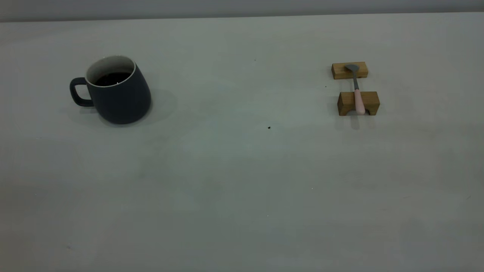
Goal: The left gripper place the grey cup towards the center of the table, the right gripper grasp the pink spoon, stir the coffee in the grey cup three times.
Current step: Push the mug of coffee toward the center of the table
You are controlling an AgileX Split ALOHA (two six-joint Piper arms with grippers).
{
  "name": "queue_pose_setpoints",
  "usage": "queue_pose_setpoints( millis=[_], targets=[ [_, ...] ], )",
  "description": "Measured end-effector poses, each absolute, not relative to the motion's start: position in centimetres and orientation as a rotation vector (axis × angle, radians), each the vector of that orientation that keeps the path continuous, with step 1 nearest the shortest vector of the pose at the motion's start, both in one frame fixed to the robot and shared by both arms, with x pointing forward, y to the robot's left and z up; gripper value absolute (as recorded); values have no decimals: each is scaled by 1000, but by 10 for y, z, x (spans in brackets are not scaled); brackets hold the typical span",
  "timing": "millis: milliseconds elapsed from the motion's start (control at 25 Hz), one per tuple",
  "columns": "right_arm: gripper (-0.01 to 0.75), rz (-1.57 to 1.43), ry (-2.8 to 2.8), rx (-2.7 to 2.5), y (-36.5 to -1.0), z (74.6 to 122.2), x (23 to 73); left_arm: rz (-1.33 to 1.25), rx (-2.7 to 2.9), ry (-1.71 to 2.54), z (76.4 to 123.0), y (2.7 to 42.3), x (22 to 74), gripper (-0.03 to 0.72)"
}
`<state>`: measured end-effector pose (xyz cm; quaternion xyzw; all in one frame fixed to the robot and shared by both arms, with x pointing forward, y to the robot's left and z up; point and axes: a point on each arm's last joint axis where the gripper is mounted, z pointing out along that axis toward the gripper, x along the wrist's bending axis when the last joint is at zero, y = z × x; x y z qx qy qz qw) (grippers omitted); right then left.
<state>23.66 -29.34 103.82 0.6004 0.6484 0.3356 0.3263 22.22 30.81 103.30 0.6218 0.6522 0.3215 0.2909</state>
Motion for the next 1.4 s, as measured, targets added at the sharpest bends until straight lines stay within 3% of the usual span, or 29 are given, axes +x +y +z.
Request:
queue_pose_setpoints(
  millis=[1120,1400],
  targets=[
    [555,879,1699,1573,-293,1038,237,850,1660,1740,1033,308,223,341],
    [555,880,1698,1572,-293,1038,236,741,1876,1827,1048,308,270,341]
  ],
)
